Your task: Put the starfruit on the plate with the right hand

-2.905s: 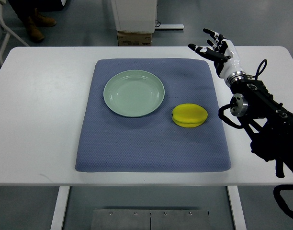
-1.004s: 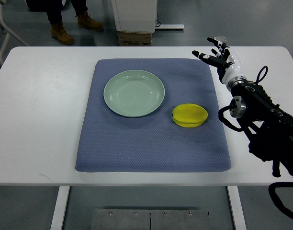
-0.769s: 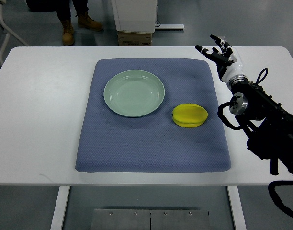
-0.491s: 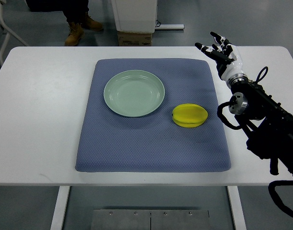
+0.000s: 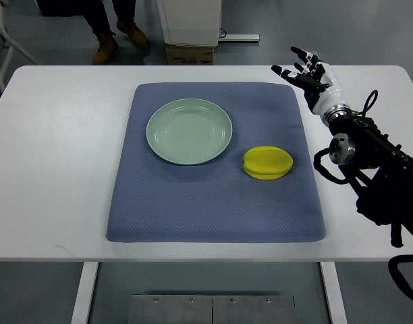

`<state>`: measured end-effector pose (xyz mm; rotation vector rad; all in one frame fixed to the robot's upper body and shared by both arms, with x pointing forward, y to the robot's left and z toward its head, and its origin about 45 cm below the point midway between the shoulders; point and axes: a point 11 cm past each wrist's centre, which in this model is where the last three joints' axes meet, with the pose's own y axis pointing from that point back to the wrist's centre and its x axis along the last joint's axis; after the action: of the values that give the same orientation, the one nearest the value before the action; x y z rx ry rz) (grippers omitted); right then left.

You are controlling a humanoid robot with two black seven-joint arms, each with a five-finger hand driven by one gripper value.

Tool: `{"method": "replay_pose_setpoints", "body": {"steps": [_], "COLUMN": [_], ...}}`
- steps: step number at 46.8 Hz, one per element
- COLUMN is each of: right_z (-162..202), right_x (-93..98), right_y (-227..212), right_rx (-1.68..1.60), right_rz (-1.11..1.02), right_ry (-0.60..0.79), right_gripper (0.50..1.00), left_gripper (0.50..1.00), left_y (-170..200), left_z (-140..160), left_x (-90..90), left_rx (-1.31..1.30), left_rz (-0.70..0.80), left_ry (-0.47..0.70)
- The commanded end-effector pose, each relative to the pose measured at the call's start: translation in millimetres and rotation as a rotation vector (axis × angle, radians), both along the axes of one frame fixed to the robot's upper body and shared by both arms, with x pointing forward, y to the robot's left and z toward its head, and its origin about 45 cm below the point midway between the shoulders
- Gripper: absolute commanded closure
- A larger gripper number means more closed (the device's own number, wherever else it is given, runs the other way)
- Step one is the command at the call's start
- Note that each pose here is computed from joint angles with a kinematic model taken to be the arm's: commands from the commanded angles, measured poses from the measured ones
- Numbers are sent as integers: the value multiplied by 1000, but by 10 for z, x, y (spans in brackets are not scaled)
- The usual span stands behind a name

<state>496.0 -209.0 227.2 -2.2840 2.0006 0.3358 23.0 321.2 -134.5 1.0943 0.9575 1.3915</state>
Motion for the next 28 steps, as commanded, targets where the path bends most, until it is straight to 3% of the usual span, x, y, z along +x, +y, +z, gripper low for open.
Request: {"method": "replay_pose_setpoints", "body": {"steps": [1, 7, 13, 28], "right_z": [26, 59, 109, 299], "right_x": [7, 8, -14, -76], "right_y": [-12, -54, -128, -253], "right_rx": [-28, -98, -194, -375], "right_rz": [11, 40, 86, 251], "right_ry": [-9, -23, -46, -123], "right_gripper": [590, 576, 507, 500], "left_gripper": [500, 500, 500, 500], "left_y": [0, 0, 0, 0], "left_z": [0, 0, 0, 0], "left_x": [0, 0, 0, 0], "left_rx": [0, 0, 0, 0], "left_rz": [0, 0, 0, 0], "left_ry": [0, 0, 0, 0]}}
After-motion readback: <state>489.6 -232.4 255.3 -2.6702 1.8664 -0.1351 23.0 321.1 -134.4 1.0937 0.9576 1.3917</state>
